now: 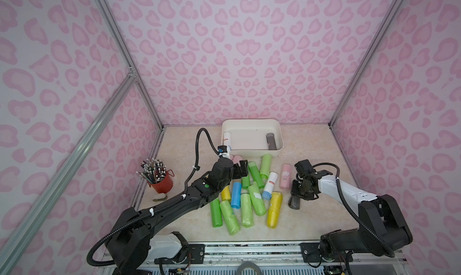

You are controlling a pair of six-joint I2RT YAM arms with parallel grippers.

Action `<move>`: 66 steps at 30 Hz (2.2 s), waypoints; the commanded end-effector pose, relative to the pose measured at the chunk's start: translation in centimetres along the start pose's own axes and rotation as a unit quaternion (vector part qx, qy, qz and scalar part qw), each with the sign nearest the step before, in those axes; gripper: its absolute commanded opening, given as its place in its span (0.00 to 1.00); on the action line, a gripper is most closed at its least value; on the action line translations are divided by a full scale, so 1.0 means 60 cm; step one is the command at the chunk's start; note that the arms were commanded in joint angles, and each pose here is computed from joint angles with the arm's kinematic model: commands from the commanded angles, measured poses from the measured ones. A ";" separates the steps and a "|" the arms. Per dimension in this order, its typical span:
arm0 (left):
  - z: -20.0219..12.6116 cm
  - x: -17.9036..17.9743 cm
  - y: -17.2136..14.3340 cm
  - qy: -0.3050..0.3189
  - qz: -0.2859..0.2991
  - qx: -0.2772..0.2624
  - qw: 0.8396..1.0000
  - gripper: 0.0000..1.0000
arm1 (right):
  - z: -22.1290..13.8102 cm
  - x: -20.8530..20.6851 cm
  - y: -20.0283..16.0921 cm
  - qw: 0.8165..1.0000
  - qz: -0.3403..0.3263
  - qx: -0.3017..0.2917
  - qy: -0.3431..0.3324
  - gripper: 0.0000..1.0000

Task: Put the roll of trash bags into the storage box
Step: Pick up the roll of trash bags from the center of the board, then place the roll of trash bags in the storage box.

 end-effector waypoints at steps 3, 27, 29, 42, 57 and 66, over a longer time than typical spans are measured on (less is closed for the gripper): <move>0.001 -0.004 0.002 0.003 0.007 0.008 1.000 1.00 | -0.009 0.008 0.000 1.000 -0.002 0.004 0.012 0.34; -0.076 -0.002 -0.009 -0.041 -0.004 0.018 0.999 1.00 | -0.144 0.135 0.084 0.985 -0.018 -0.077 0.152 0.31; -0.090 0.000 -0.006 -0.047 -0.004 0.007 0.999 1.00 | -0.156 0.154 0.098 0.983 -0.027 -0.085 0.160 0.30; -0.143 -0.001 0.024 -0.060 -0.006 -0.023 0.998 1.00 | -0.196 0.231 0.191 0.976 -0.068 -0.135 0.158 0.31; -0.136 0.039 0.036 0.001 -0.005 -0.047 0.999 1.00 | -0.122 0.365 0.353 0.968 -0.129 -0.158 0.148 0.31; -0.111 0.045 0.027 0.020 0.002 -0.022 1.000 1.00 | -0.030 0.402 0.400 0.969 -0.137 -0.151 0.136 0.30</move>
Point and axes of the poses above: each gripper's point midway between its finger pads, its own z axis out along the fingers, its own x axis along the line the jaws close on, y = z × x, the point moved 2 cm from there along -z, back along the fingers, and after that the axes turned 4 degrees about z, right-handed, at the moved point
